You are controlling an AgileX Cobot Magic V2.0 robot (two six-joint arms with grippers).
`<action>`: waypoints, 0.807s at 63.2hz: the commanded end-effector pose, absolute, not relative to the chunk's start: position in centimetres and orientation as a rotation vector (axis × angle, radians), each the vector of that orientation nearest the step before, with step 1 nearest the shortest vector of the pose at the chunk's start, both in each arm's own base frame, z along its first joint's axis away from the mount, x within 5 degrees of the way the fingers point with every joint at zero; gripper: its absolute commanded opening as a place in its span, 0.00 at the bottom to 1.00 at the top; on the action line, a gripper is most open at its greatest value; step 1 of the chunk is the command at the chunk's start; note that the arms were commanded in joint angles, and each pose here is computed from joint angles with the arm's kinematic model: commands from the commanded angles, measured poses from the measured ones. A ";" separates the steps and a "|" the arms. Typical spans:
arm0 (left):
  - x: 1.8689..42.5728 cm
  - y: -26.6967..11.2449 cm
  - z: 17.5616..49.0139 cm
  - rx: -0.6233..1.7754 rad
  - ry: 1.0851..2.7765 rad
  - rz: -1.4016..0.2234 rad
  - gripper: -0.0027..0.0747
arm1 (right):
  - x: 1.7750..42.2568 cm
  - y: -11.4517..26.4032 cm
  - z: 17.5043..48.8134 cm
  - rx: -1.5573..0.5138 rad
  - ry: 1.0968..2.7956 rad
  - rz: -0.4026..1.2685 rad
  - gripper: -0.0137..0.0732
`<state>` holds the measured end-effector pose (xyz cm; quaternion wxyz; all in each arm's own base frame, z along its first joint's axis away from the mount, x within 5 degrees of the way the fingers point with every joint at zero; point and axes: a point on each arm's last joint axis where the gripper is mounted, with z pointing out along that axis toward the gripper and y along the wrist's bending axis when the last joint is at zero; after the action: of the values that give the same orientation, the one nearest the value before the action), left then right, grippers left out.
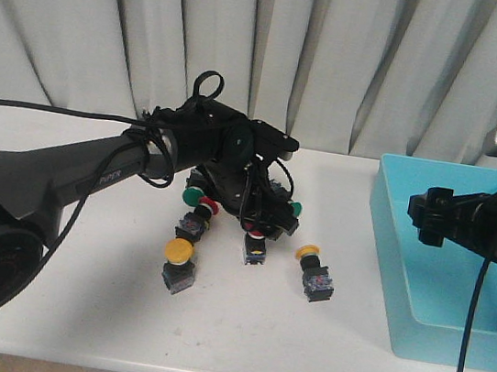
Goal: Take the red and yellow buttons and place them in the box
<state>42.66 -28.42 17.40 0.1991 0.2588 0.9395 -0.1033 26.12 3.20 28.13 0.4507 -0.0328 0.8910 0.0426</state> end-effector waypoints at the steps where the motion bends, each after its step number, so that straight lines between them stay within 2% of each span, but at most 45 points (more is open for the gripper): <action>1: 42.6 -28.7 22.0 0.684 2.515 -0.344 0.79 | 26.5 3.2 30.4 -0.080 2.078 0.109 0.90; 28: 42.4 -28.9 22.0 0.666 2.524 -0.385 0.79 | 26.5 3.3 30.4 -0.070 2.080 0.120 0.89; 51: 42.8 -29.1 20.1 0.664 2.548 -0.383 0.79 | 26.5 3.4 30.3 -0.073 2.083 0.125 0.86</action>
<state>42.60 -28.67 15.42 0.1724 0.2519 0.9459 -0.1104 26.11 3.31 28.13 0.4501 -0.0264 0.8912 0.0501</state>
